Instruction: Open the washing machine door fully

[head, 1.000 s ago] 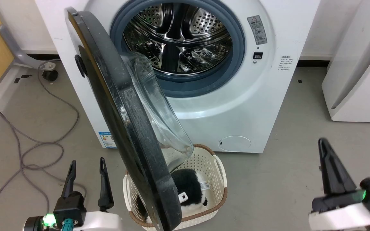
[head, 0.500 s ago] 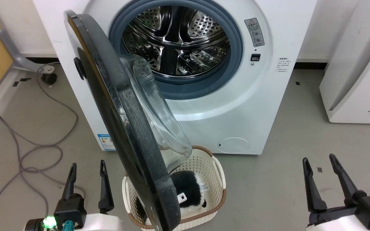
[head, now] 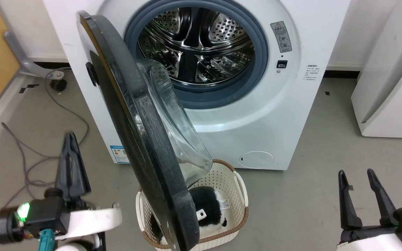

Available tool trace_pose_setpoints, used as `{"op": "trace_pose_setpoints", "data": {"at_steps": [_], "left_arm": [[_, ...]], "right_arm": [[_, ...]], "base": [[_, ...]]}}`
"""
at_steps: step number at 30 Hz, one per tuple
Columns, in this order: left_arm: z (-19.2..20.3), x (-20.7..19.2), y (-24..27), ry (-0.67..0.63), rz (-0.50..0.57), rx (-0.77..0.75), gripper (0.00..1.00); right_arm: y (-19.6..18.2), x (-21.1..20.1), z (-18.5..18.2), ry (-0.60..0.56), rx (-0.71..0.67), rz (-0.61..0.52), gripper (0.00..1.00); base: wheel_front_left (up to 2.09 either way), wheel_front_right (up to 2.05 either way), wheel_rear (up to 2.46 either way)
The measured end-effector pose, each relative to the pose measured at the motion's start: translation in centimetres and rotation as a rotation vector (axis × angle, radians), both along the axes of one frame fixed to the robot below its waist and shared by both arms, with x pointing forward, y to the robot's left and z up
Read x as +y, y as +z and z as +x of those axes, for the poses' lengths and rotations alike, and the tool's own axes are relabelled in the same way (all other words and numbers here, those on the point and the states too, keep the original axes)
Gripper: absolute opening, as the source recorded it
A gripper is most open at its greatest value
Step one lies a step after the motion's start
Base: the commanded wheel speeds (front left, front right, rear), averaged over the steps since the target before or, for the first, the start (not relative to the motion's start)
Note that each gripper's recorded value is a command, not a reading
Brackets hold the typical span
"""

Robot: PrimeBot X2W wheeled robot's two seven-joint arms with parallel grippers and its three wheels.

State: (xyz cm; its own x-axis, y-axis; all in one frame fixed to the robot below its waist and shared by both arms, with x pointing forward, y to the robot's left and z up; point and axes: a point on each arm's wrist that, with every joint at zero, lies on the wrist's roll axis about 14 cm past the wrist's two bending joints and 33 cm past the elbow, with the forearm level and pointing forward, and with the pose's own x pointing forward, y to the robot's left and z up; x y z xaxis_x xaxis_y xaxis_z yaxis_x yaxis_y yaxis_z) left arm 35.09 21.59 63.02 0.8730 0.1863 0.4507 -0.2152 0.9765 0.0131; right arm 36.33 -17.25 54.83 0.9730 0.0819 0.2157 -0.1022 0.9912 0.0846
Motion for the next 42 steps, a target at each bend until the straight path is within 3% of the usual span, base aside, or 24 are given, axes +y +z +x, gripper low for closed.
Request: {"op": "trace_pose_setpoints", "data": {"at_steps": [9, 21, 32, 42], "left_arm": [[-1.8, -4.3, 7.6, -0.139, 0.062, -0.250, 0.00], [-5.3, -13.2, 11.2, -0.457, 0.100, -0.393, 0.00], [-6.7, -18.6, 7.6, -0.673, 0.110, -0.280, 0.00], [-6.6, -20.0, 2.7, -0.729, 0.113, -0.111, 0.00]], "right_arm": [[-0.2, 0.2, -0.1, 0.005, 0.006, 0.013, 1.00], [0.2, 0.5, 0.1, 0.016, -0.005, 0.015, 1.00], [0.3, 1.1, 0.4, 0.035, -0.008, 0.014, 1.00], [0.1, 1.7, 0.8, 0.053, -0.002, 0.009, 1.00]], "base": [[0.00, 0.00, 0.00], [0.00, 0.00, 0.00], [0.00, 0.00, 0.00], [0.00, 0.00, 0.00]]}}
